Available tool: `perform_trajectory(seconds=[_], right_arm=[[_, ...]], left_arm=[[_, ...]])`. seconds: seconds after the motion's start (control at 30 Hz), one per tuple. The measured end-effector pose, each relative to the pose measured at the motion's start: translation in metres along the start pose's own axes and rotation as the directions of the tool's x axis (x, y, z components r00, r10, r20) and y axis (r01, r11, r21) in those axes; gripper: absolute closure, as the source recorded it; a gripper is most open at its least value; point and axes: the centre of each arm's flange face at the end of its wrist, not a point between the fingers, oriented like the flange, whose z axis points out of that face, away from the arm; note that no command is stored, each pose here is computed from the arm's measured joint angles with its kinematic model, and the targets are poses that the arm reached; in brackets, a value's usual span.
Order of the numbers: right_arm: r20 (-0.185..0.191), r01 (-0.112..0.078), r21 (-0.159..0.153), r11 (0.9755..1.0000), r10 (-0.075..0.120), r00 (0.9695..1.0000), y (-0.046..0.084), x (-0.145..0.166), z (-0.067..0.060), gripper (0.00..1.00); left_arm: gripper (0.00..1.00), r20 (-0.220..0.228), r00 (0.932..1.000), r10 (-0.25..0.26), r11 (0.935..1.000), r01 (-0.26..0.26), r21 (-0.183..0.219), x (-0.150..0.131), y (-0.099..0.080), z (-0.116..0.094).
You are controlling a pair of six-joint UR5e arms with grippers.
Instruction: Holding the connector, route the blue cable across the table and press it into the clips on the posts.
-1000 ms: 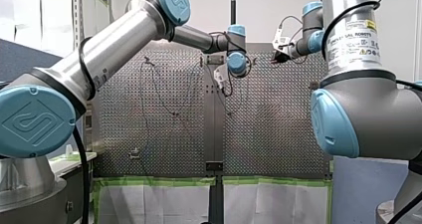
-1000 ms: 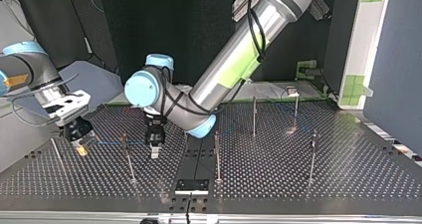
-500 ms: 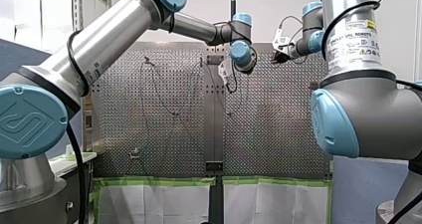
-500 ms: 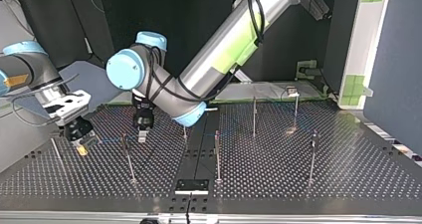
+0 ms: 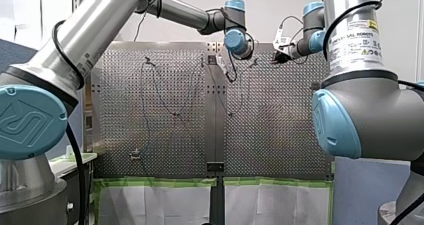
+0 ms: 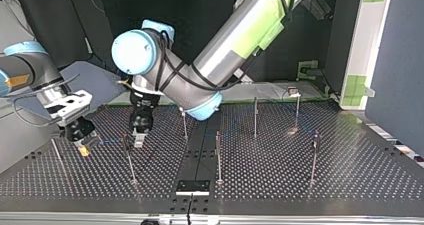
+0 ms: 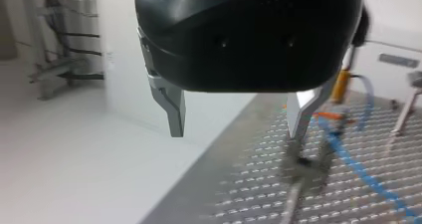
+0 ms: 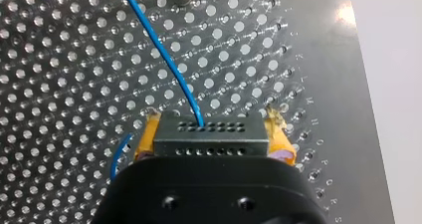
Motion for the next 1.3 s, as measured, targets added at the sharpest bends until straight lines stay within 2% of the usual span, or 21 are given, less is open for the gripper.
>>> perform_trajectory(seconds=[0.33,0.47,0.63,0.83,1.07,1.17,1.3], right_arm=[[0.001,0.0,0.005,1.0,0.0,1.0,-0.003,-0.001,0.001,1.0],[0.003,0.0,0.008,1.0,0.0,1.0,-0.005,-0.001,0.001,1.0],[0.005,0.0,0.012,0.9999,0.0,1.0,-0.008,-0.002,0.002,1.0],[0.006,-0.001,0.013,0.9999,0.001,1.0,-0.009,-0.003,0.003,1.0],[0.006,0.0,0.013,0.9999,0.0,1.0,-0.009,-0.003,0.003,1.0],[0.006,0.0,0.014,0.9999,-0.001,1.0,-0.01,-0.003,0.003,1.0],[0.008,0.0,0.016,0.9999,0.0,1.0,-0.012,-0.004,0.004,1.0]], left_arm=[[0.0,0.101,0.9949,-0.01,0.9999,0.011,-0.01,-0.038,0.005,-0.021],[0.0,0.136,0.9907,-0.005,1.0,0.006,-0.005,-0.051,0.004,-0.032],[0.0,0.177,0.9838,-0.026,0.9996,0.025,0.012,-0.067,0.003,-0.046],[0.0,0.238,0.9696,-0.058,0.9983,0.057,0.011,-0.089,0.011,-0.06],[0.0,0.305,0.9479,-0.093,0.9957,0.089,0.029,-0.111,0.021,-0.077],[0.0,0.301,0.9493,-0.09,0.9959,0.087,0.024,-0.097,0.028,-0.076],[0.0,0.278,0.9574,-0.077,0.9969,0.078,0.01,-0.064,0.041,-0.071]])
